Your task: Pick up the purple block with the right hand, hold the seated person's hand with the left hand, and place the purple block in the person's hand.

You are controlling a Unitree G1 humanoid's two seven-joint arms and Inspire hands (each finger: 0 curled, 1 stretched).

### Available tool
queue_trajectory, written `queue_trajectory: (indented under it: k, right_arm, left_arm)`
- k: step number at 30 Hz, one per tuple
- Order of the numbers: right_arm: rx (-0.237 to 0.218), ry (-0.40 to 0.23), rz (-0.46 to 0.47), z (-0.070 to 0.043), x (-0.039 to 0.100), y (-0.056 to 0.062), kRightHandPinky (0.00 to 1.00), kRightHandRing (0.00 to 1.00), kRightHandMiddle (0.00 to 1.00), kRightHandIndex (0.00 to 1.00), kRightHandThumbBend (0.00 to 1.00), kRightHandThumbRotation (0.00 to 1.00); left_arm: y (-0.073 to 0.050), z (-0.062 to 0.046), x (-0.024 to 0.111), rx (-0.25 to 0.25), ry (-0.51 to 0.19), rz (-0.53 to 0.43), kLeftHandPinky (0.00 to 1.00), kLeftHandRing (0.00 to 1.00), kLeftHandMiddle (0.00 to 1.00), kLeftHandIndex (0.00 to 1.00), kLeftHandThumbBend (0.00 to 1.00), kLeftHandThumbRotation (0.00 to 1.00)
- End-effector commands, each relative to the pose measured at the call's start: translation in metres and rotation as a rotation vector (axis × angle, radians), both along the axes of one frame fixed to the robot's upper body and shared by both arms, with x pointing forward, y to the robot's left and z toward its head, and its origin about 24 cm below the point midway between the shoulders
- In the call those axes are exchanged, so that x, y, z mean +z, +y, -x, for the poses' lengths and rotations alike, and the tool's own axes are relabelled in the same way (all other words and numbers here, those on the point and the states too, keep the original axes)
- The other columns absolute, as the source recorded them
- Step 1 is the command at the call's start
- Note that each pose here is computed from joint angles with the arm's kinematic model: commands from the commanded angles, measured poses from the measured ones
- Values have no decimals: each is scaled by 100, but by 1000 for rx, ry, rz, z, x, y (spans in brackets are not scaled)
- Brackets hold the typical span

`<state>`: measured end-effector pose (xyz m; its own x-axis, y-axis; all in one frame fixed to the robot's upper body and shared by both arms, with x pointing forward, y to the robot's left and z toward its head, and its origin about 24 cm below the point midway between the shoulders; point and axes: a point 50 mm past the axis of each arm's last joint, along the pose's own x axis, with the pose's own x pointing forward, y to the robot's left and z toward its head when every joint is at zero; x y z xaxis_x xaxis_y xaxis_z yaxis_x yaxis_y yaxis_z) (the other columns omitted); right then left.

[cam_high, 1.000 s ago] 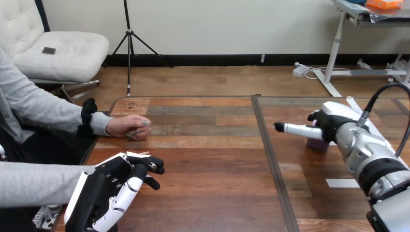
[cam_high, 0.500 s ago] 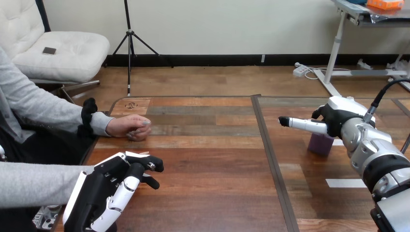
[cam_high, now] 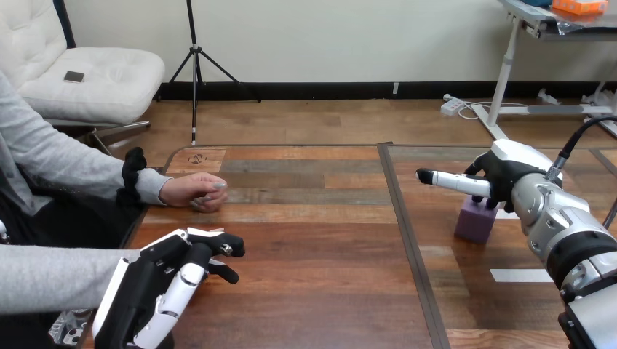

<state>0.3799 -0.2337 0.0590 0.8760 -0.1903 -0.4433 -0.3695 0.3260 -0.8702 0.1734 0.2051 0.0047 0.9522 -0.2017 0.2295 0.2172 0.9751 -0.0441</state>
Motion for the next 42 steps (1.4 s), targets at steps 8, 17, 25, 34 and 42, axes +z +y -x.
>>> queue_trajectory:
  k: [8,17,25,34,42]
  right_arm:
    - [23,57,-34,10,-20,4,59,67,71,77,100,100]
    - [49,52,-36,10,-20,6,60,68,72,78,100,100]
    - [61,44,-45,10,-20,7,61,69,73,80,100,100]
    - [65,38,-62,9,-20,9,65,73,77,82,100,100]
    - [77,25,-72,8,-18,10,65,73,77,82,100,100]
  left_arm:
    - [3,-15,16,1,-86,-19,47,64,63,50,45,61]
    - [3,-16,16,2,-88,-19,47,65,63,50,45,61]
    - [3,-17,16,1,-91,-15,47,65,63,49,45,61]
    - [4,-17,16,7,-81,-18,47,65,63,49,49,61]
    - [4,-17,16,6,-84,-23,47,66,64,49,50,61]
